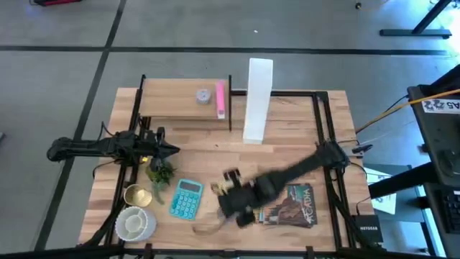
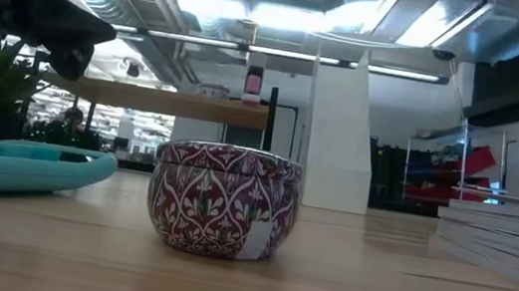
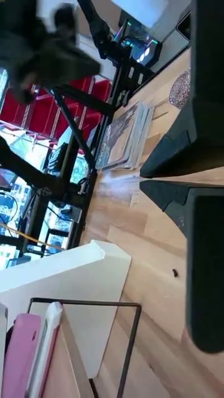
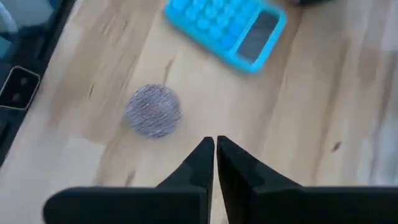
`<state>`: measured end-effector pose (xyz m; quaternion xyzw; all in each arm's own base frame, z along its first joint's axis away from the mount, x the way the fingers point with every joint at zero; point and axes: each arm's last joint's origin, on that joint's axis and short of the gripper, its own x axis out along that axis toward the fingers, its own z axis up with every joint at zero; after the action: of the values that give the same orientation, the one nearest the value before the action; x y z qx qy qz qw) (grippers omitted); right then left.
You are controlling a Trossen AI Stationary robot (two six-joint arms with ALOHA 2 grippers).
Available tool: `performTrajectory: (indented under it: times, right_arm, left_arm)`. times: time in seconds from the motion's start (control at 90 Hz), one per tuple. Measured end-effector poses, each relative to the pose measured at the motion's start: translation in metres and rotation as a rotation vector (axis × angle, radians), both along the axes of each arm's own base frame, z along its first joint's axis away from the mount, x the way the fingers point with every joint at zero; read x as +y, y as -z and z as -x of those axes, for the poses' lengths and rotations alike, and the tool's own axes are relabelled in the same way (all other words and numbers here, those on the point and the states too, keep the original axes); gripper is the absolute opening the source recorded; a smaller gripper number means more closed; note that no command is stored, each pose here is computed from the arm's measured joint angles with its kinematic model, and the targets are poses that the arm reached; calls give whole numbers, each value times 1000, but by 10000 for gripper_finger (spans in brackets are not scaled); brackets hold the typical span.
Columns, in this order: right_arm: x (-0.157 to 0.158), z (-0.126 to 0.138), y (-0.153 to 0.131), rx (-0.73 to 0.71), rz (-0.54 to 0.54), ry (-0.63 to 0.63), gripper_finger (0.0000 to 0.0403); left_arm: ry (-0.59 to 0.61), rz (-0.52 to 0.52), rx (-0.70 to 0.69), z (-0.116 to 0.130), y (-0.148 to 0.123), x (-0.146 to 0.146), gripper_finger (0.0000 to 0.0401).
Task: Stock shelves
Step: Put the red patterned scented candle on the shelf
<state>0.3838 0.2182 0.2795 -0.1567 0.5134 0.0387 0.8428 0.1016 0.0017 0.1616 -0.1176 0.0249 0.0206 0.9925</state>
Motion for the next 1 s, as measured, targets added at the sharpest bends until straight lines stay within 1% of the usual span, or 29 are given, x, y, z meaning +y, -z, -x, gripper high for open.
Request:
performTrajectory:
  times: [0.078,0.122,0.211,0.256,0.278,0.3,0.333,0.378,0.4,0.433,0.478,0.533,0.589,0.656,0.711,0.767,0.867,0.911,0.956,1.0]
  right_arm:
    - [26,19,21,-21,36,80,5]
    - [39,30,31,-58,52,124,5]
    - [60,50,46,-148,88,209,5]
    - [67,60,52,-193,108,247,5]
    - [70,64,54,-219,120,265,5]
    - [72,68,55,-248,134,282,5]
    - [75,71,56,-295,157,306,5]
    - [76,75,57,-350,182,333,5]
    - [77,77,57,-369,198,343,5]
    - [76,80,56,-391,225,355,5]
    - [74,82,56,-415,250,378,5]
    - [70,86,55,-421,286,402,5]
    - [64,88,55,-410,311,437,5]
    - [57,92,55,-398,328,491,5]
    - [54,95,55,-386,329,531,5]
    - [53,98,55,-376,323,552,6]
    - [59,105,55,-352,303,548,11]
    - [61,108,56,-336,294,544,17]
    - [64,110,56,-316,276,545,24]
    - [66,112,57,-303,255,558,32]
  left_arm:
    - [-1,23,-2,0,0,0,4]
    - [-4,73,-4,0,0,0,4]
    - [-16,235,-23,0,-1,0,4]
    - [-26,323,-61,0,-5,0,4]
    - [-25,383,-89,0,-7,1,4]
    - [-5,432,-118,0,-10,0,4]
    - [64,463,-173,0,-17,-2,4]
    - [198,446,-283,1,-32,-7,4]
    - [255,422,-353,3,-42,-9,4]
    - [307,366,-458,6,-57,-12,4]
    - [330,265,-582,10,-77,-15,4]
    - [322,151,-705,12,-101,-19,4]
    - [334,79,-759,8,-118,-24,4]
    - [349,12,-777,-4,-140,-32,4]
    - [357,-50,-736,-22,-155,-40,4]
    - [370,-105,-620,-48,-165,-51,4]
    - [338,-157,-283,-106,-170,-67,4]
    - [326,-176,-116,-130,-167,-74,4]
    - [323,-199,63,-149,-161,-79,4]
    - [332,-215,205,-166,-157,-84,4]
